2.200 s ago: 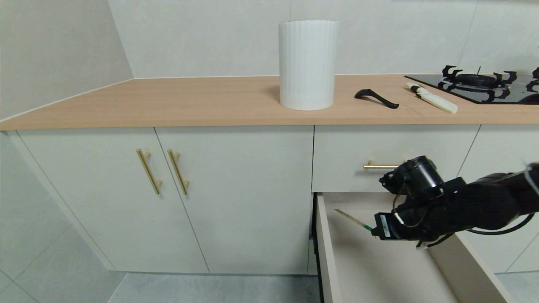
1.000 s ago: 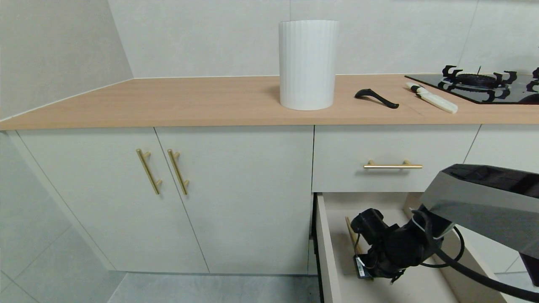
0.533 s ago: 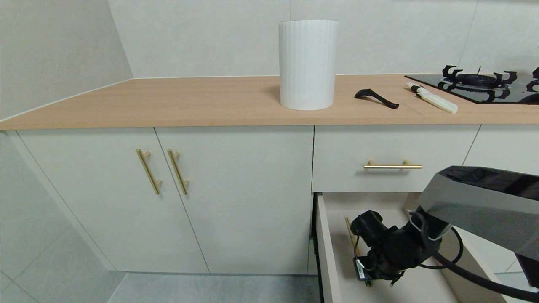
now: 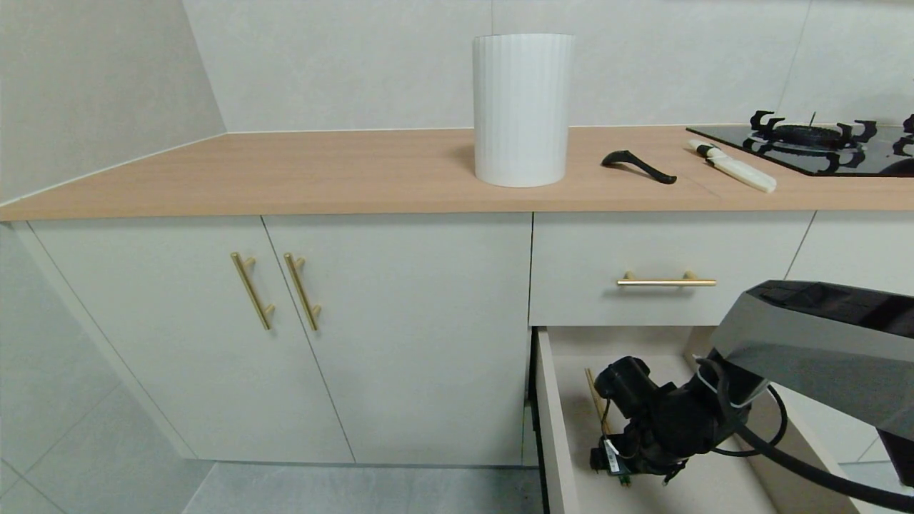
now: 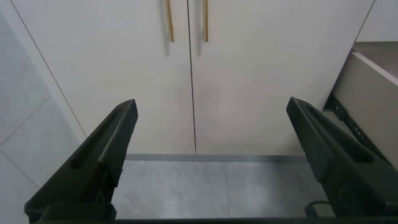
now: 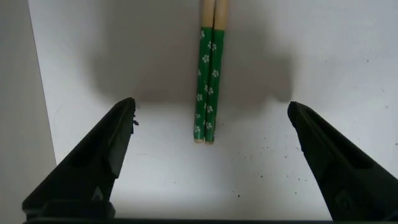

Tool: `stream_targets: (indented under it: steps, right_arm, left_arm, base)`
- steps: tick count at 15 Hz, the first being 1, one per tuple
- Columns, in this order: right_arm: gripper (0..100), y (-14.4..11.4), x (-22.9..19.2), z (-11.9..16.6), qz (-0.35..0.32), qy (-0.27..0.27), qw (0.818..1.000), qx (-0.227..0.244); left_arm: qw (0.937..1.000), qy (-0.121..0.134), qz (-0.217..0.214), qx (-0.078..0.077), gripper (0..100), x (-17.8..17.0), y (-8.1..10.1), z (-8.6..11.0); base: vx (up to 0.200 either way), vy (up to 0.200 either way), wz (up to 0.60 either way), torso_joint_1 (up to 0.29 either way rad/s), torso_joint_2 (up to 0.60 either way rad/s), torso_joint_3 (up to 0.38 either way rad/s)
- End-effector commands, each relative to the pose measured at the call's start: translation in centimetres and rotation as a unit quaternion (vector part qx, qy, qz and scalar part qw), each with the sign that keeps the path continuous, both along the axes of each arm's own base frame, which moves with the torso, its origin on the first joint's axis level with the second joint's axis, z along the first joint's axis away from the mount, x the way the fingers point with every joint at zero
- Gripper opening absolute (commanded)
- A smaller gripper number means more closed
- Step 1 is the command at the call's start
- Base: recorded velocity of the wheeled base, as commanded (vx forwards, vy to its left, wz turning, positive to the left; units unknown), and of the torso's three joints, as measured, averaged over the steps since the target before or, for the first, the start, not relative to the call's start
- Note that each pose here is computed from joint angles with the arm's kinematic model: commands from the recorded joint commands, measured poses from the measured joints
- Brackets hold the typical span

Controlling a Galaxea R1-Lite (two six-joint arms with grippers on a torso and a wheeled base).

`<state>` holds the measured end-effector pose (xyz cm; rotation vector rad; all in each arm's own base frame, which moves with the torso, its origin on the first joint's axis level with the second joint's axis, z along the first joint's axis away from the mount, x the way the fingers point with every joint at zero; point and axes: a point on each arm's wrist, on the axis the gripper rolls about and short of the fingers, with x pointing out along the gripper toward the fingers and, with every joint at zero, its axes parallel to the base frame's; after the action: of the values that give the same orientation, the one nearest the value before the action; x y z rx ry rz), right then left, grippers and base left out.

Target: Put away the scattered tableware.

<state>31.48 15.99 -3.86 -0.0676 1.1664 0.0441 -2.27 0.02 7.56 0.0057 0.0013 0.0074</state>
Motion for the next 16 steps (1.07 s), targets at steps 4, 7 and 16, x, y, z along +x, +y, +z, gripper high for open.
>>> stream_targets:
  steps: [4, 7, 16]
  right_arm:
    - [100, -3.6, -2.3, 12.1, -0.026, -0.132, 0.989, 0.063]
    - [100, -6.8, -3.9, 17.9, -0.033, -0.212, 0.974, 0.069]
    - [100, -8.8, -7.1, 23.3, -0.026, -0.295, 0.952, 0.075]
  left_arm:
    - [1.0, 0.001, 0.0, 0.0, 100, 0.0, 0.0, 0.0]
    - [1.0, 0.001, 0.0, 0.0, 100, 0.0, 0.0, 0.0]
    - [1.0, 0.001, 0.0, 0.0, 100, 0.0, 0.0, 0.0]
  base:
    - [0.0, 0.0, 0.0, 0.0, 0.0, 0.0]
    - [0.0, 0.0, 0.0, 0.0, 0.0, 0.0]
    - [0.0, 0.0, 0.0, 0.0, 0.0, 0.0]
